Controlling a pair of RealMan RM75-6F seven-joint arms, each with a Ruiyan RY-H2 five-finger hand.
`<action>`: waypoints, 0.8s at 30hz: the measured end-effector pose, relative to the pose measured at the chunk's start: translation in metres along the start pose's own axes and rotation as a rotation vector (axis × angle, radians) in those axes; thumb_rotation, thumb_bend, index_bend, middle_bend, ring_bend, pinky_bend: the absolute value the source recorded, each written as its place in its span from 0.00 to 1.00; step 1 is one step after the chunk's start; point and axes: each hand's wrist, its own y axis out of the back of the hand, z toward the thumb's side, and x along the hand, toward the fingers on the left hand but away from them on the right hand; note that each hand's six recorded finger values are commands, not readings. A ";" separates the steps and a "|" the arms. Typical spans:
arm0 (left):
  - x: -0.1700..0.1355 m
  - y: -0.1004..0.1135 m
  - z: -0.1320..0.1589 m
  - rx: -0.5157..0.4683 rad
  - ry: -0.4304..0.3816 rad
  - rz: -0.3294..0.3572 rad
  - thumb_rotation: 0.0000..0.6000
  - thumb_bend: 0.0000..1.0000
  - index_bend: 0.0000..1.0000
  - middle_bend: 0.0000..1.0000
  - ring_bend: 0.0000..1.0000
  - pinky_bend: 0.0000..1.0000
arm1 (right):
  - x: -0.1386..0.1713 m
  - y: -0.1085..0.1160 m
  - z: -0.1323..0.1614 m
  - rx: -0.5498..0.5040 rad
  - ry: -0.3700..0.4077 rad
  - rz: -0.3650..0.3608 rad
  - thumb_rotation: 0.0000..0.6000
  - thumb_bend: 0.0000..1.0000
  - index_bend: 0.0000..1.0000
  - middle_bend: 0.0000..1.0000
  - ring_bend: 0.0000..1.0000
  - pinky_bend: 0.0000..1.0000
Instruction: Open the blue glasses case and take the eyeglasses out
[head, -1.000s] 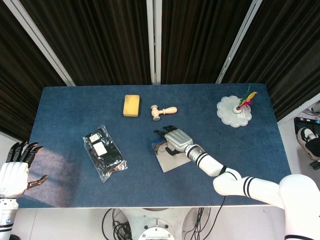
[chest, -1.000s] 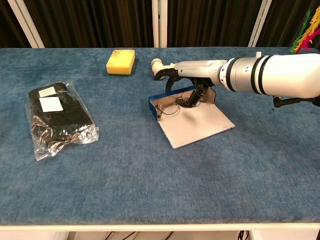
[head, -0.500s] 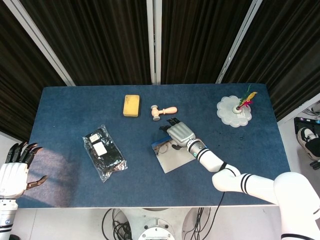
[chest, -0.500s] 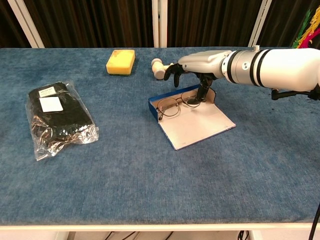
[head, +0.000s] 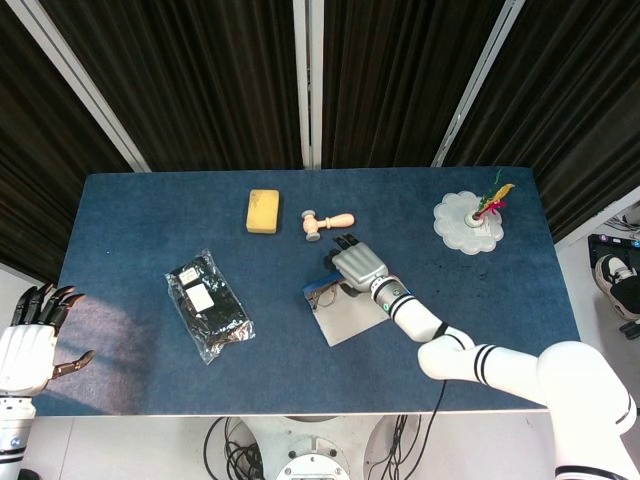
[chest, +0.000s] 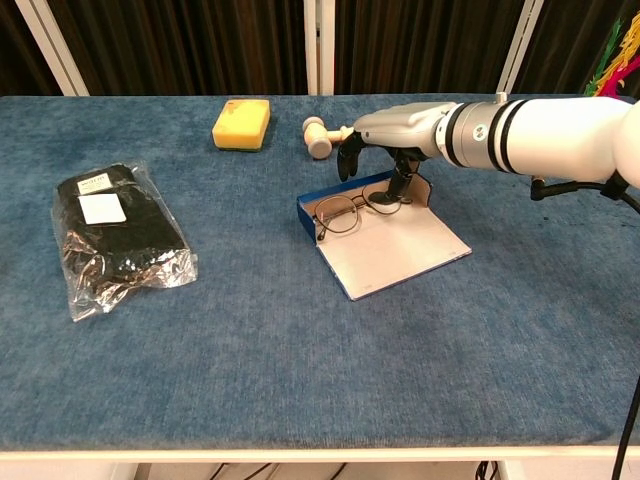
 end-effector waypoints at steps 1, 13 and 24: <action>0.000 0.000 0.000 -0.001 0.000 0.000 1.00 0.07 0.21 0.12 0.02 0.00 | 0.000 0.000 0.000 0.000 -0.001 0.000 1.00 0.34 0.35 0.25 0.00 0.00; -0.001 0.000 -0.001 -0.001 0.003 0.002 1.00 0.07 0.21 0.12 0.02 0.00 | -0.005 0.001 0.000 -0.014 -0.013 -0.003 1.00 0.39 0.42 0.26 0.00 0.00; -0.001 0.000 -0.002 0.000 0.002 0.001 1.00 0.07 0.21 0.12 0.02 0.00 | -0.006 0.003 0.000 -0.017 -0.015 -0.005 1.00 0.44 0.49 0.29 0.00 0.00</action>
